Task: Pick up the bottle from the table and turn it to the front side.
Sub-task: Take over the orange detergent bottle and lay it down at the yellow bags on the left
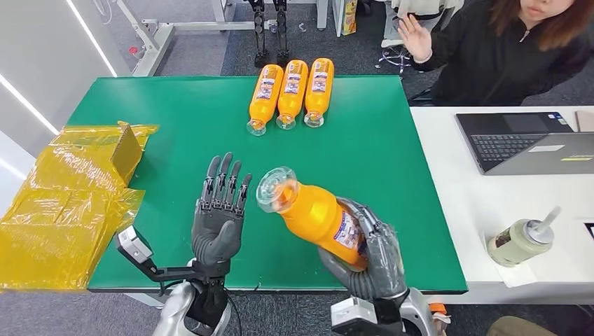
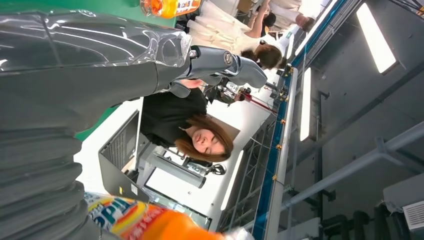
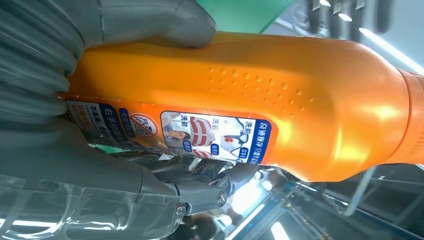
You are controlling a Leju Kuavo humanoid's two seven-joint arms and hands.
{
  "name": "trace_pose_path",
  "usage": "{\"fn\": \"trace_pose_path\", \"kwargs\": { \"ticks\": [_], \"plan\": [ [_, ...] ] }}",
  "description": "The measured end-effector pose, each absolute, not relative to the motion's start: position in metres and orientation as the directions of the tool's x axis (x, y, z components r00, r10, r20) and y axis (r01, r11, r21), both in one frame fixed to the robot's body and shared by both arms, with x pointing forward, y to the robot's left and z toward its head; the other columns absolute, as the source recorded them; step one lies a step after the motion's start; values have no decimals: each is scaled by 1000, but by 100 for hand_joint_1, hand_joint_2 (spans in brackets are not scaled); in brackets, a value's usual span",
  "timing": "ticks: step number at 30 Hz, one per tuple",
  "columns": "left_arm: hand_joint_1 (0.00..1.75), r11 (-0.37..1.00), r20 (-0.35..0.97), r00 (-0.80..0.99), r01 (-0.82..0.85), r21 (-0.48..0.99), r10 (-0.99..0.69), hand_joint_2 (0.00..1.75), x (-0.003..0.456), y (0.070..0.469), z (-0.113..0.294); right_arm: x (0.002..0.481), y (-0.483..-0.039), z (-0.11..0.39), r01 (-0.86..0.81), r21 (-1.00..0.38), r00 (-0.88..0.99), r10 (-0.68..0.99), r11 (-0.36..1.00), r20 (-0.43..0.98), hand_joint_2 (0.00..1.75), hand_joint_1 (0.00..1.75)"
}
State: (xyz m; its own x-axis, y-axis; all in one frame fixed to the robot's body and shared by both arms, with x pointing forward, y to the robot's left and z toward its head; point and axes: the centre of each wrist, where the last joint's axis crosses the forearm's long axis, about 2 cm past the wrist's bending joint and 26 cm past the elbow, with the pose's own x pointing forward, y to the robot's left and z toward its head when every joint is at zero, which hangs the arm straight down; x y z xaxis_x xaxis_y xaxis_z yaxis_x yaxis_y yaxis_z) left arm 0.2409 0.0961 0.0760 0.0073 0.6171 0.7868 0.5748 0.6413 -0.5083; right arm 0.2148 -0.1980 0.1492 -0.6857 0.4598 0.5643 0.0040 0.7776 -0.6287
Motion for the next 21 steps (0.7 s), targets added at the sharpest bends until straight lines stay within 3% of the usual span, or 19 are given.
{"fn": "trace_pose_path", "kwargs": {
  "ticks": [10, 21],
  "plan": [
    [0, 625, 791, 11, 606, -492, 611, 175, 233, 98, 78, 220, -217, 118, -33, -664, -632, 500, 747, 593, 175, 175],
    [0, 672, 835, -74, 635, -382, 546, 175, 226, 92, 87, 217, -178, 110, -135, -662, -686, 413, 737, 599, 175, 175]
  ]
}}
